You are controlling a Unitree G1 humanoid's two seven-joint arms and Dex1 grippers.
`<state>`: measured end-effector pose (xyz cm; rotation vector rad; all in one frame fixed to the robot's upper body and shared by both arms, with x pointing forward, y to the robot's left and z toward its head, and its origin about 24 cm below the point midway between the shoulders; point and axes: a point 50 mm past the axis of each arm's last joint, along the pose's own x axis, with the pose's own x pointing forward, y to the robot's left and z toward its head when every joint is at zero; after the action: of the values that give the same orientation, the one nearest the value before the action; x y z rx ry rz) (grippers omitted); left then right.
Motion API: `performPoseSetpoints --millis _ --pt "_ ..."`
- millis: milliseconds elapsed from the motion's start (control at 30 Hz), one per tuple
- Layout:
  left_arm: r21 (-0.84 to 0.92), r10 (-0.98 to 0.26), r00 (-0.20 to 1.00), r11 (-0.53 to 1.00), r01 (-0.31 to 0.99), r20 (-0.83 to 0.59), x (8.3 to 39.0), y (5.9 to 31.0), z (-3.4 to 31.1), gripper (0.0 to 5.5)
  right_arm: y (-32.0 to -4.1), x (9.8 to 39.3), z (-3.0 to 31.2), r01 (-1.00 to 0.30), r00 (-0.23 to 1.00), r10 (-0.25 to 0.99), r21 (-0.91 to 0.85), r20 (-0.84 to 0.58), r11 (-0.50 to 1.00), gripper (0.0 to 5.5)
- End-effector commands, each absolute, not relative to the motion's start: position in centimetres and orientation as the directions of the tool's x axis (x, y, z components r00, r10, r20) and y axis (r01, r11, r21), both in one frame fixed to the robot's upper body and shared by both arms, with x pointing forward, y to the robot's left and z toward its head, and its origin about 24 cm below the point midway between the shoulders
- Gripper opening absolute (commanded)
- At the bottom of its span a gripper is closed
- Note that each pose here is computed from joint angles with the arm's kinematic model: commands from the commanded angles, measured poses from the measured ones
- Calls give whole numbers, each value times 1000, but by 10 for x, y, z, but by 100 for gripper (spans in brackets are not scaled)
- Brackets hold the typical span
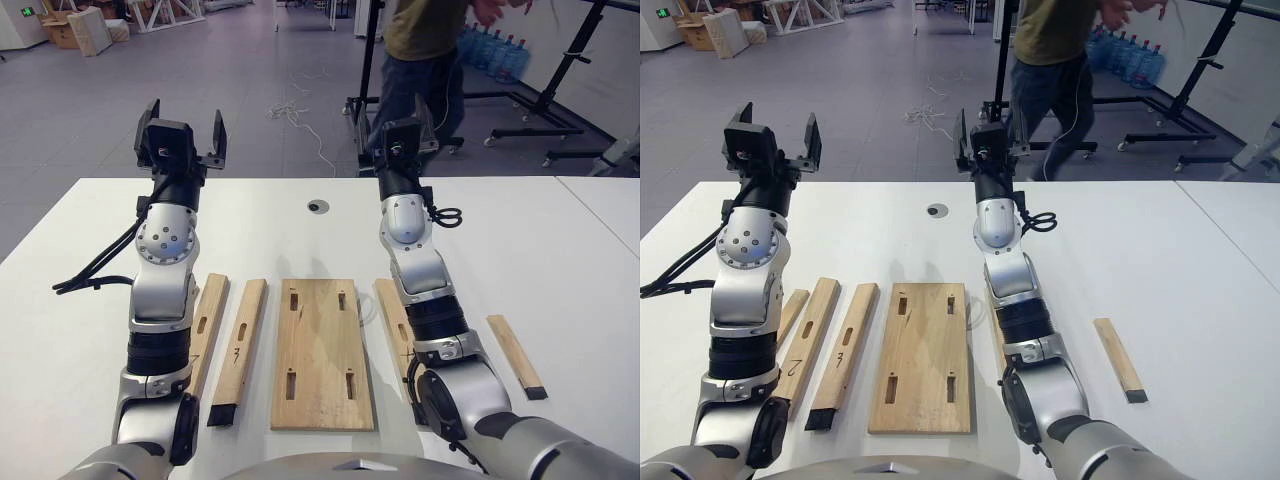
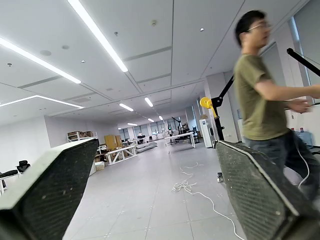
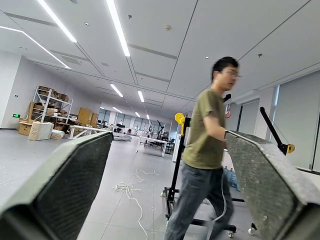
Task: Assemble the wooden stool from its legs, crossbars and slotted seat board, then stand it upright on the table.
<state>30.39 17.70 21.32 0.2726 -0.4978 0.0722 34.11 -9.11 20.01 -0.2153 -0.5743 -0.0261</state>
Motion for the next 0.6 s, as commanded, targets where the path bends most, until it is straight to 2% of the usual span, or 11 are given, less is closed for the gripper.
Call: performPoseSetpoints --millis 33,200,300,500,600 --pt "245 1 878 960 -135 478 304 178 215 427 -98 342 199 110 847 5 -185 531 977 412" --pt "231 -16 874 967 -111 486 308 176 216 427 -109 341 201 161 842 -41 -180 538 970 412" --pt "158 -16 876 985 -69 483 308 173 215 427 -117 338 194 176 854 -59 -181 516 968 412" --pt "131 35 877 985 -111 480 308 174 209 427 -117 345 201 145 857 -27 -189 515 971 412" --pt "117 48 881 986 -116 471 310 173 208 427 -110 347 201 116 857 5 -201 515 973 412"
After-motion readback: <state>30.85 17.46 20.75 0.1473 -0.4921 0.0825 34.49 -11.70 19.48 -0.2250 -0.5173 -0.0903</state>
